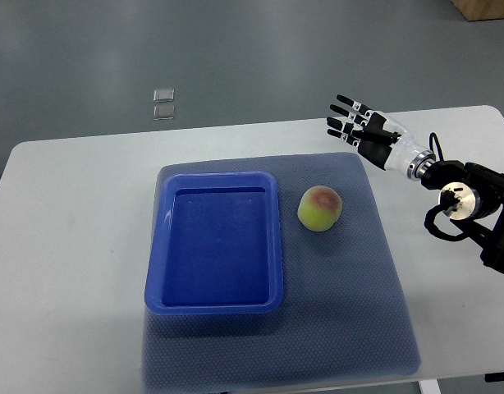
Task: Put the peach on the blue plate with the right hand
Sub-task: 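Move the right hand toward the peach beside the blue tray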
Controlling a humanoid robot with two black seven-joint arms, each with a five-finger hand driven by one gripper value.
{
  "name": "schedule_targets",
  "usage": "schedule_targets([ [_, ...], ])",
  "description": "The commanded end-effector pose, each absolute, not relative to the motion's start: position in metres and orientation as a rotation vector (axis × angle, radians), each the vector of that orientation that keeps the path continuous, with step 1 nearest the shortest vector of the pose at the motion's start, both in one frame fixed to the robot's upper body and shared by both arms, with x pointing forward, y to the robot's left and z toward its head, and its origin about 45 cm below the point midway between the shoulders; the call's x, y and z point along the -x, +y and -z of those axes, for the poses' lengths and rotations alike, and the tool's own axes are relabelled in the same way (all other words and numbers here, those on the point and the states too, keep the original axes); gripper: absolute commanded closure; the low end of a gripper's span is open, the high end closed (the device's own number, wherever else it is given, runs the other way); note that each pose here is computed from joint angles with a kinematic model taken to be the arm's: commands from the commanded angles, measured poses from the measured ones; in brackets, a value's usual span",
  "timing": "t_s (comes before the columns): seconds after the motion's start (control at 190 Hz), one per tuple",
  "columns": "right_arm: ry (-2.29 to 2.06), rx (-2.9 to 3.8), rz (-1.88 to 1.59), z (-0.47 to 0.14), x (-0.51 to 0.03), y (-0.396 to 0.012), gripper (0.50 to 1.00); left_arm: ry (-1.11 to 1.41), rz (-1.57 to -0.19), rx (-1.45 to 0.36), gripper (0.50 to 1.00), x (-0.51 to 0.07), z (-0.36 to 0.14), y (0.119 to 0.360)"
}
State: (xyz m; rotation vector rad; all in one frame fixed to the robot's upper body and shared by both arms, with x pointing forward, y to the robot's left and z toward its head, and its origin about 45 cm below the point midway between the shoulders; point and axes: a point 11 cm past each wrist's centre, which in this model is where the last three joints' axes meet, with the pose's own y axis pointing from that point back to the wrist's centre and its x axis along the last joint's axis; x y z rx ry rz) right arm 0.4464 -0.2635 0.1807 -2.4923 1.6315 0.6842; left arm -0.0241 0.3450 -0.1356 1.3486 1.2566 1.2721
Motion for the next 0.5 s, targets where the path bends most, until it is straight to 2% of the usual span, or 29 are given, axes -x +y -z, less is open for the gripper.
schedule_targets([
  [0.0, 1.627, 2.517, -0.661, -0.1817, -0.4465, -0.2616, 0.572, 1.255, -1.267, -1.354, 0.5, 0.0255, 0.1356, 0.3451],
  [0.493, 1.609, 2.561, -0.633, -0.1832, -0.4469, -0.256, 0.572, 1.256, -1.272, -1.351, 0.5, 0.0245, 0.1355, 0.3455],
])
